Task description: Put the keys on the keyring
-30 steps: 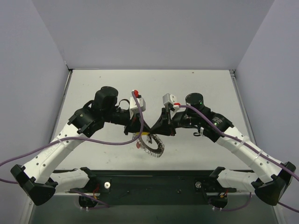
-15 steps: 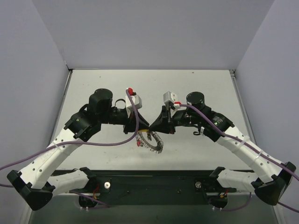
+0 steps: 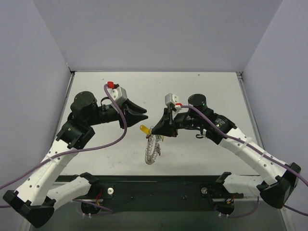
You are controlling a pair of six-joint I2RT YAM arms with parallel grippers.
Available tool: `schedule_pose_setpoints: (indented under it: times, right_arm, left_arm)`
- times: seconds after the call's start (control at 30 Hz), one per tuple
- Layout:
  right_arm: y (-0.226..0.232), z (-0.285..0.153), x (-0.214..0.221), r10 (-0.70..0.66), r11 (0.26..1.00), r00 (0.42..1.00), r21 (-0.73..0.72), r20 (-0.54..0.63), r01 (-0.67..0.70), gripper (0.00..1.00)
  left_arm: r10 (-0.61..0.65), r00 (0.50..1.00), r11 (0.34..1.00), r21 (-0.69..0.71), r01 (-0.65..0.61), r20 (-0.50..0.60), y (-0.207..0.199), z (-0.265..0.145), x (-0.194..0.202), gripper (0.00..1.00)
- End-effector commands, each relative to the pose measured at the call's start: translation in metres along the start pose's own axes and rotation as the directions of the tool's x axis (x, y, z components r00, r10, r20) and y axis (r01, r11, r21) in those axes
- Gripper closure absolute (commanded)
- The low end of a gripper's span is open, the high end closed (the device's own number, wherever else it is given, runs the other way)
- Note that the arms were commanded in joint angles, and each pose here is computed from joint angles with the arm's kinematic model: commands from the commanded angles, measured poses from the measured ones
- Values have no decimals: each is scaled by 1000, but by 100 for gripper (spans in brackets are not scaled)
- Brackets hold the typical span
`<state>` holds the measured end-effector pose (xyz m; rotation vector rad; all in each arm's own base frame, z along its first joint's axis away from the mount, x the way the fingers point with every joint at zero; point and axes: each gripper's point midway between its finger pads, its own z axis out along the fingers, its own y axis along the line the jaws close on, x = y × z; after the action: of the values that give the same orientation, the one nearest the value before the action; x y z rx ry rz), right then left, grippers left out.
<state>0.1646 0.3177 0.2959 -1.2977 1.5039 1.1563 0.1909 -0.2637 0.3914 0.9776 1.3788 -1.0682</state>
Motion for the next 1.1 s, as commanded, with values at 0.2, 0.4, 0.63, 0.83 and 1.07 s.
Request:
schedule_pose_setpoints:
  times: [0.2,0.4,0.63,0.83,1.07]
  right_arm:
    - [-10,-24,-76,-291,954,875,180,386,238,100]
    - [2,-37,-97,-362,931,779,161,512,327,100]
    - [15,-52,-117,-382,907,667,123,640,403,100]
    - [21,-66,-124,-324,901,630,28,706,433,100]
    - [22,-65,-129,-305,897,655,-23,692,442,100]
  left_arm:
    - [18,999,1000,17,-19,48,-1,-2,-10,63]
    - [36,997,999,10,-37,71,-2,-5,-17,61]
    - [3,997,1000,28,-5,81,-3,-6,-22,60]
    - [-21,992,1000,16,19,128,-3,-12,-36,53]
    - [-62,987,998,-4,63,151,2,-20,-45,46]
